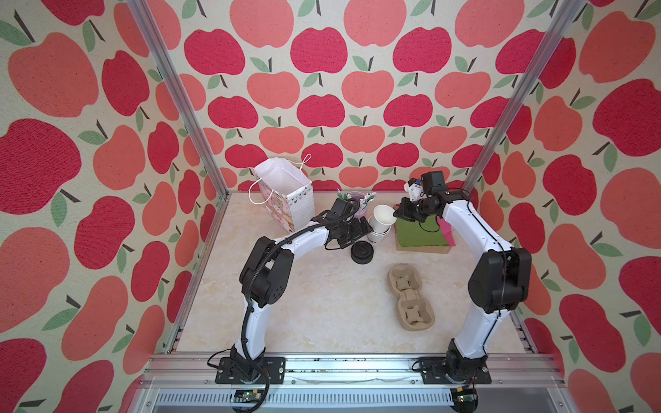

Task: Pack the takeout coffee
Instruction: 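Lift the top white cup off the stack with the right gripper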

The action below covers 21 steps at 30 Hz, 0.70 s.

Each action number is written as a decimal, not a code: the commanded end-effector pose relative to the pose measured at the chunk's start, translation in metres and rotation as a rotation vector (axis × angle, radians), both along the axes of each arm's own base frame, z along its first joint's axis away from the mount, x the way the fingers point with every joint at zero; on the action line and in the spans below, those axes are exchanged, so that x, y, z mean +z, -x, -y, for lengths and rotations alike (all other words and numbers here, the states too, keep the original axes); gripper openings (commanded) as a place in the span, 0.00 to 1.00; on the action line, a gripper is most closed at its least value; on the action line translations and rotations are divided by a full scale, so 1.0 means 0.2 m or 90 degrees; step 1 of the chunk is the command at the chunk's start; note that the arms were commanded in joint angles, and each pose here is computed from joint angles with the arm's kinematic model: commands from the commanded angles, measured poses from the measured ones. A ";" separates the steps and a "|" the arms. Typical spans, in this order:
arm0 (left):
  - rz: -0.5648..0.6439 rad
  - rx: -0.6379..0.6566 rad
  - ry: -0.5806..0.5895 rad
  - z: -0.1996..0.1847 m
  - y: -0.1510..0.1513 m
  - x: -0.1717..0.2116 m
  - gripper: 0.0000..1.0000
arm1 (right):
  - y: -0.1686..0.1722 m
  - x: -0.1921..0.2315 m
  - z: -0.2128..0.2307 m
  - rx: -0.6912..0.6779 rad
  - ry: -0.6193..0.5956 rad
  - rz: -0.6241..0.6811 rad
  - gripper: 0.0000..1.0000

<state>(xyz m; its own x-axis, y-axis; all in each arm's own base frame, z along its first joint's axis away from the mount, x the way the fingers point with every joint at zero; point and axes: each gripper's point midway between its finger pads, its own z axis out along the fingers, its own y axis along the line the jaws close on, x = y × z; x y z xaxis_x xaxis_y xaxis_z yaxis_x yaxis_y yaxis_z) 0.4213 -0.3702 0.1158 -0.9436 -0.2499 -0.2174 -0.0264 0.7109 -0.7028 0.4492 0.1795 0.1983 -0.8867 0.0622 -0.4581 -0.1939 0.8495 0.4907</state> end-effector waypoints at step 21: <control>0.117 0.006 -0.018 -0.14 0.02 0.36 0.98 | -0.01 0.45 0.07 -0.006 0.000 0.123 0.00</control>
